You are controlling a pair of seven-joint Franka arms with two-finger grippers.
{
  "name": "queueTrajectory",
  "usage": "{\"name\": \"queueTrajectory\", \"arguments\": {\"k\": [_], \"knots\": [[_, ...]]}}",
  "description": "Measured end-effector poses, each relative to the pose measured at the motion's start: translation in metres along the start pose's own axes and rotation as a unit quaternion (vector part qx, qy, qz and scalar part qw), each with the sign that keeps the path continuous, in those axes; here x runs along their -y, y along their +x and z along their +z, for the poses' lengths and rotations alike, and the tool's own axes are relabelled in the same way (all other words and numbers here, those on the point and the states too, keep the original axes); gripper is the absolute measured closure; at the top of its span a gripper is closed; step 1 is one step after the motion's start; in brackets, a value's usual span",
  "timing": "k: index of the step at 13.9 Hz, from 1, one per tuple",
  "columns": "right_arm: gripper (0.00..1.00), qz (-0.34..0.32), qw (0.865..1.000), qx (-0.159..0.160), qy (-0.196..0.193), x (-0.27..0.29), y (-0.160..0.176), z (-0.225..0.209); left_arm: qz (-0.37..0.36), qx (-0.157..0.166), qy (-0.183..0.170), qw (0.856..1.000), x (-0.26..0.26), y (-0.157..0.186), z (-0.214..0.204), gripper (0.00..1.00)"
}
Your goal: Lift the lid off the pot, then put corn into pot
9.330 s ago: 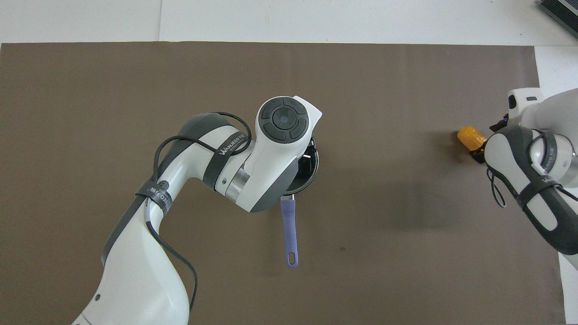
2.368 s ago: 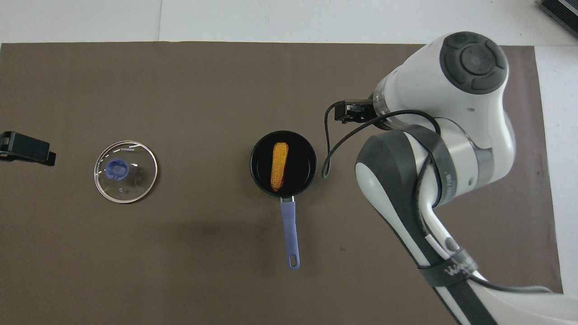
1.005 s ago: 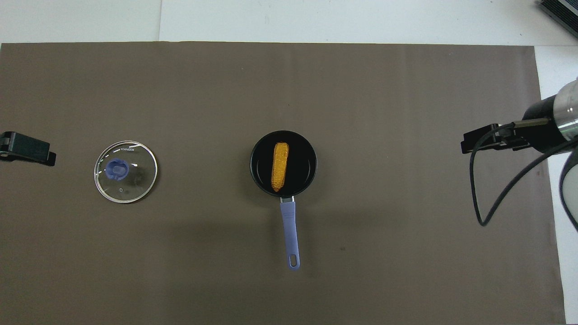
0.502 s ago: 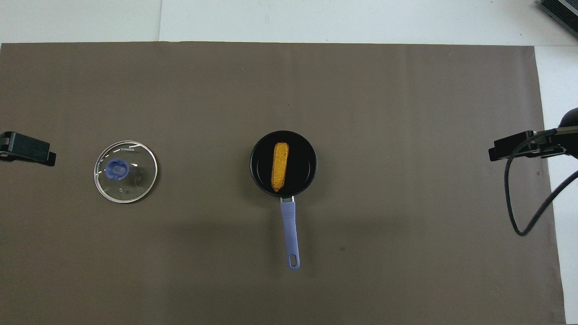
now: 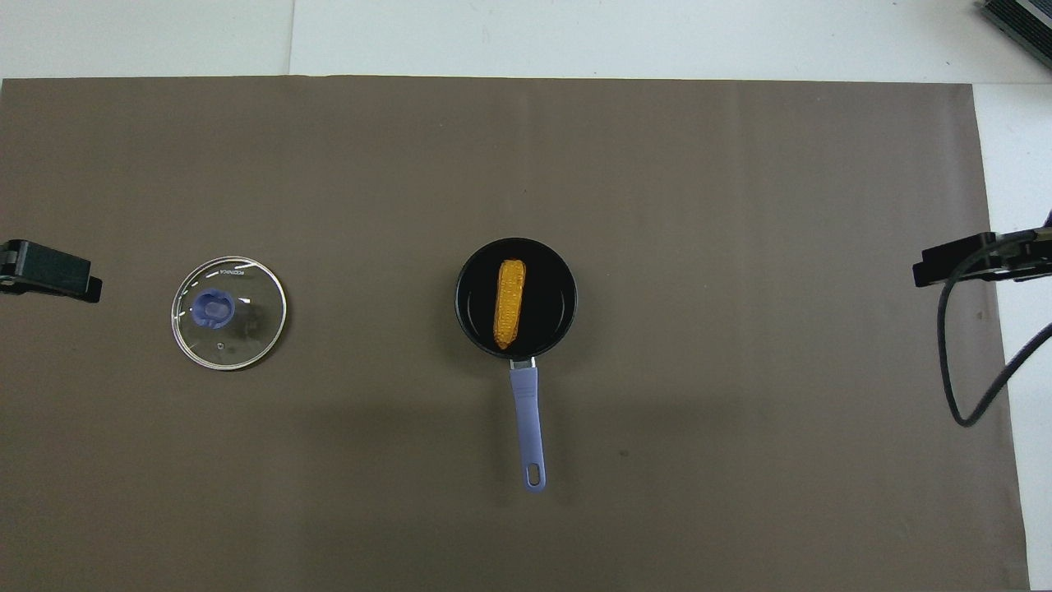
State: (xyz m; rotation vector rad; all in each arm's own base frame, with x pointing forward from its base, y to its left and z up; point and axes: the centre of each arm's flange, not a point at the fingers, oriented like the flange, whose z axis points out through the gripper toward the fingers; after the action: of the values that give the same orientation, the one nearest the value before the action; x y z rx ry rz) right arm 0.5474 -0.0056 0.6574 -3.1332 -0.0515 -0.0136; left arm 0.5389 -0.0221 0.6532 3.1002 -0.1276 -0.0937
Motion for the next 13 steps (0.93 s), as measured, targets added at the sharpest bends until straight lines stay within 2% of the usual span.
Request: {"name": "queueTrajectory", "arguments": {"k": [8, 13], "knots": [[0.00, 0.001, 1.000, -0.002, -0.003, -0.0022, -0.0048, -0.0085, 0.000, 0.000, 0.000, 1.000, 0.0000, 0.0000, 0.0000, 0.00], [0.00, 0.004, 1.000, -0.001, -0.026, -0.0079, -0.0051, -0.0087, 0.000, 0.000, 0.000, 1.000, 0.0000, 0.0000, 0.0000, 0.00]]}}
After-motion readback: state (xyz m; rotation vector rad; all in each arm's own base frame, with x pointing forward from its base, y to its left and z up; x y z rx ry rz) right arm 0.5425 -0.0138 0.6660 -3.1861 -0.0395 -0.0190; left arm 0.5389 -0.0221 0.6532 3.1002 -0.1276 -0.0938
